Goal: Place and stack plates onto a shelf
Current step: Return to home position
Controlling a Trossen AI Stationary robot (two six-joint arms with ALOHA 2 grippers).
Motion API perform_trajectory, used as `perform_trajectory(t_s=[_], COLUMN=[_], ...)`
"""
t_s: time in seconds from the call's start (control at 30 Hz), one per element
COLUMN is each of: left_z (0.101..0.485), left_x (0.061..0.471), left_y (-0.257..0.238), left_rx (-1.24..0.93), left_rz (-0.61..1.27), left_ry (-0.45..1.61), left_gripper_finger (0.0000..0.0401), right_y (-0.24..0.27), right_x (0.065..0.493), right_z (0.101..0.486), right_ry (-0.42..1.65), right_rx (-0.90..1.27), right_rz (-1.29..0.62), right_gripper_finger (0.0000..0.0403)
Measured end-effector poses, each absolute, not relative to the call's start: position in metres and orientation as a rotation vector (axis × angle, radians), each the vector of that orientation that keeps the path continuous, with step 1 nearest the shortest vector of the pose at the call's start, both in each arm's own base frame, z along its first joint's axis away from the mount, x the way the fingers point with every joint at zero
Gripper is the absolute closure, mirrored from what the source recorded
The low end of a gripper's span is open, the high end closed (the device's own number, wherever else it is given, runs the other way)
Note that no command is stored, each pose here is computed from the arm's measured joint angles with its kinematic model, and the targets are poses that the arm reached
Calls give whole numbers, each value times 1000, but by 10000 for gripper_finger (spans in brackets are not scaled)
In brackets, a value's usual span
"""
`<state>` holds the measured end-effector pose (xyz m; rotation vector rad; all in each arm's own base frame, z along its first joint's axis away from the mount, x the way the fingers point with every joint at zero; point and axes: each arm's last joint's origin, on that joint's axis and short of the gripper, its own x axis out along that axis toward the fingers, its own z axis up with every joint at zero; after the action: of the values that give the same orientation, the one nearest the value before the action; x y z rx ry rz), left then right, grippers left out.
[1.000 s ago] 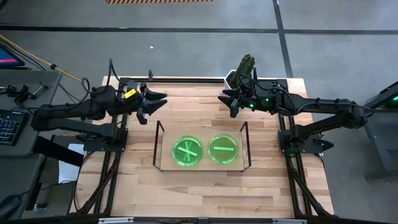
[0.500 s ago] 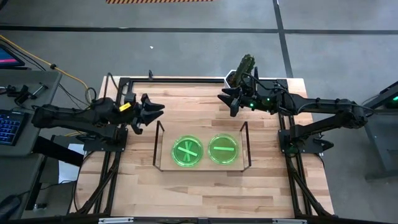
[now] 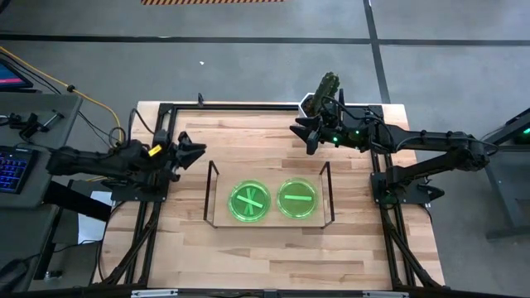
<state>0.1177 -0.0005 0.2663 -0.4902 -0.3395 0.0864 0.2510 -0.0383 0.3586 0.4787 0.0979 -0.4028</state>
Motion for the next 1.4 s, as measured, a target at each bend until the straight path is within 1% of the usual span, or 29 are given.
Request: perform_trajectory(t_s=[0.1, 0.2, 0.27, 0.5, 0.7, 0.83, 0.93, 1.17, 1.4], left_z=[253, 242, 235, 217, 215, 214, 206, 197, 194], left_x=[114, 109, 107, 101, 98, 96, 96, 97, 98], left_y=[-1, -1, 0, 1, 1, 1, 2, 3, 3], left_rx=[-492, -493, -498, -532, -543, -488, -486, -502, -512], left_rz=[79, 77, 76, 89, 82, 99, 132, 166, 172], left_ry=[-347, -356, -359, -387, -410, -423, -430, -358, -325], left_gripper_finger=[337, 381, 395, 400, 401, 401, 401, 401, 401], right_y=[-38, -38, -38, -38, -38, -36, -34, -29, -13], right_x=[251, 251, 251, 251, 251, 251, 246, 220, 187], right_z=[359, 358, 358, 359, 358, 358, 361, 371, 371], right_ry=[100, 95, 93, 92, 103, 121, 124, 151, 277], right_rx=[481, 518, 530, 533, 534, 540, 538, 496, 410], right_rz=[-394, -390, -391, -391, -382, -334, -294, -261, -233], right_gripper_finger=[208, 208, 208, 208, 208, 208, 208, 208, 208])
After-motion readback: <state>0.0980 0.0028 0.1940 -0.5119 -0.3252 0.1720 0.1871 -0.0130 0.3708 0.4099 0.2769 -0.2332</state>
